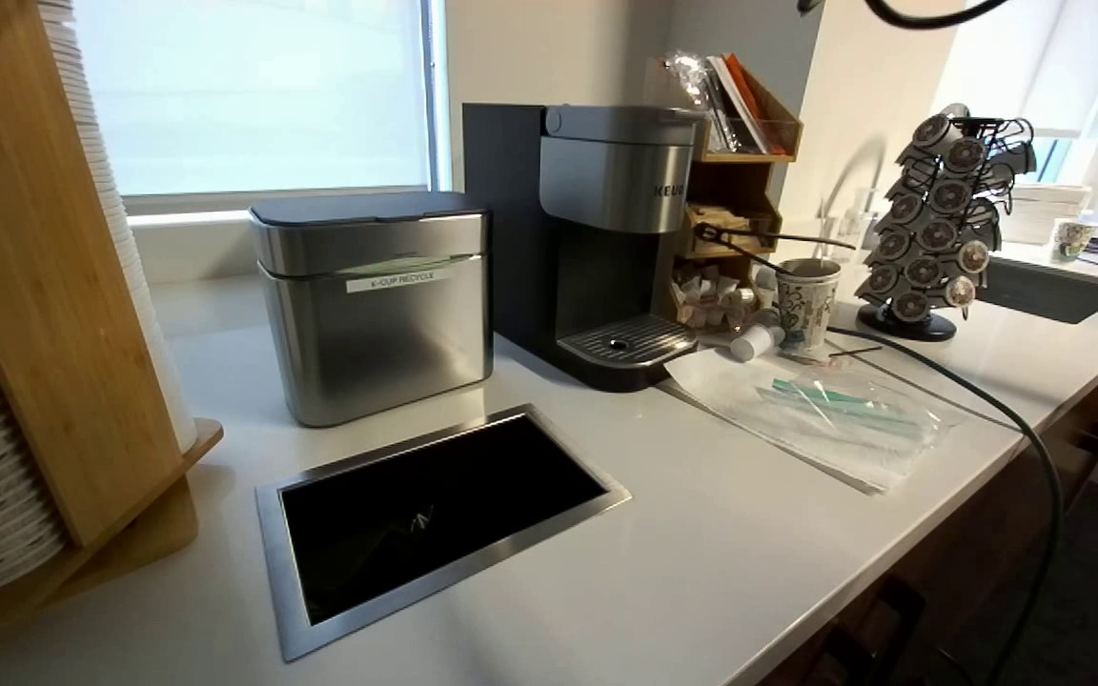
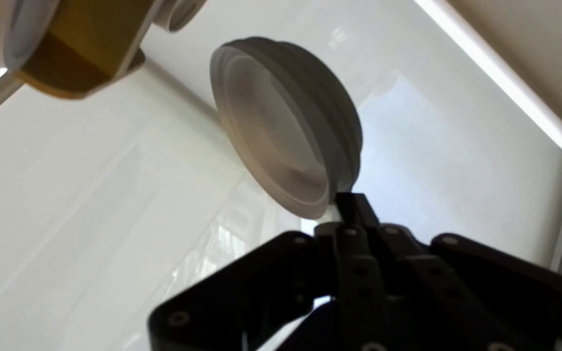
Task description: Remove one white lid from the wooden stand on the left.
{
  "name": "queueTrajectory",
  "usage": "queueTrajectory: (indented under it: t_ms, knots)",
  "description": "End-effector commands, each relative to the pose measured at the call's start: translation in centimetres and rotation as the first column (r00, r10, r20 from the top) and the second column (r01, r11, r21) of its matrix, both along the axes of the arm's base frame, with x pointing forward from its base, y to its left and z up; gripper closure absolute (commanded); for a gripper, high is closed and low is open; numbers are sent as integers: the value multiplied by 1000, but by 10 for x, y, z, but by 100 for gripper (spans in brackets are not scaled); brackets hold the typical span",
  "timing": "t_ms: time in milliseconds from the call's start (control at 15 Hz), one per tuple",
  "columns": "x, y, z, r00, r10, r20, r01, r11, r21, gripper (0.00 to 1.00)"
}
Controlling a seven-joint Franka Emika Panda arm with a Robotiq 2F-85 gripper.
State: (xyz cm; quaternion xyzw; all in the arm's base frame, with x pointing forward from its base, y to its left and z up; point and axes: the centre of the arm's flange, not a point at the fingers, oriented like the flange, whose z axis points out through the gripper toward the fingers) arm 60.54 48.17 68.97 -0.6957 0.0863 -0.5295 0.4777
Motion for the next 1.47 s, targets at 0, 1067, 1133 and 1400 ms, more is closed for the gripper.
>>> queueTrajectory:
  t_ms: [0, 1067, 1133, 1400]
  knots:
    - [-37, -33, 2, 985, -170, -13, 171, 981, 88, 100]
    - [-26, -100, 11, 673, -671, -311, 727, 524, 442, 100]
    - [-29, -95, 9, 640, -694, -330, 751, 477, 456, 100]
    - [-45, -79, -4, 496, -765, -411, 824, 266, 501, 100]
